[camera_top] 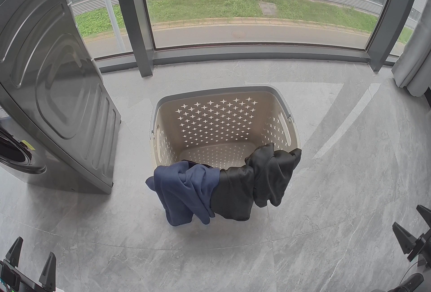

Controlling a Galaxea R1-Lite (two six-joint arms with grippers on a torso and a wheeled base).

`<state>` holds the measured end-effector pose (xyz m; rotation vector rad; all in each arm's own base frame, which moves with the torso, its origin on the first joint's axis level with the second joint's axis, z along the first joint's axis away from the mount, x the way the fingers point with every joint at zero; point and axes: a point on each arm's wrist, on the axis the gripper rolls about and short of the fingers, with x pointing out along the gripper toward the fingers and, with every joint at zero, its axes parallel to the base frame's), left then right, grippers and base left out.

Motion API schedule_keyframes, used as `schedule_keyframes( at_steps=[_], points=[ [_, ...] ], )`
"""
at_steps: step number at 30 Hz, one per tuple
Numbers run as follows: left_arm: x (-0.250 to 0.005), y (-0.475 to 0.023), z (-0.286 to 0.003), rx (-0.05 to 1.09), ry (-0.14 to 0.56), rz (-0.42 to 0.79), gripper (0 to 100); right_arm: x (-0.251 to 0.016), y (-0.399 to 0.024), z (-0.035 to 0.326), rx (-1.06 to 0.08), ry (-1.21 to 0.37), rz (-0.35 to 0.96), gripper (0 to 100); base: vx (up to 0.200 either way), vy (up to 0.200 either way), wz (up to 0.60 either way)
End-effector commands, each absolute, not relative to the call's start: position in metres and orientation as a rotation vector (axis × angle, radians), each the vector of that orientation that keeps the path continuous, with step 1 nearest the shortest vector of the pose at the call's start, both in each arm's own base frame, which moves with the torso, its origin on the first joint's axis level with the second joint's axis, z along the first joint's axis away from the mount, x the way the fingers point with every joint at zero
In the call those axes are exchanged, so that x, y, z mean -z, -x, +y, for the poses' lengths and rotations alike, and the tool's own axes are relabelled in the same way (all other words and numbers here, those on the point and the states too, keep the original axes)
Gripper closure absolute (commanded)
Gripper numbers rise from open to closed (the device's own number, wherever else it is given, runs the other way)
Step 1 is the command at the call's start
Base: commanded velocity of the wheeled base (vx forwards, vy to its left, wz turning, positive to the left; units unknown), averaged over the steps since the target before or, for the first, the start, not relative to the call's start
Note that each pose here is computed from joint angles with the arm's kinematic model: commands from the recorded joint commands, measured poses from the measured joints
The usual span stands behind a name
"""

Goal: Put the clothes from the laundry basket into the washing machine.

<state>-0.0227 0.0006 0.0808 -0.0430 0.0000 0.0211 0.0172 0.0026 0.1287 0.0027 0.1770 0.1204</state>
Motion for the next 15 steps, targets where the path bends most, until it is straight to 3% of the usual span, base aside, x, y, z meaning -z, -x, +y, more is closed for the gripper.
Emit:
schedule_keyframes(
  at_steps=[1,15],
  points=[
    [-0.076,0.022,0.001,-0.022,0.044,0.004,0,-0.127,-0.063,0.012,-0.266,-0.001,0.38,0,0.0,0.0,0.0],
    [-0.076,0.022,0.001,-0.022,0.044,0.004,0,-0.124,-0.138,0.034,-0.326,-0.021,0.41,0,0.0,0.0,0.0]
  ],
)
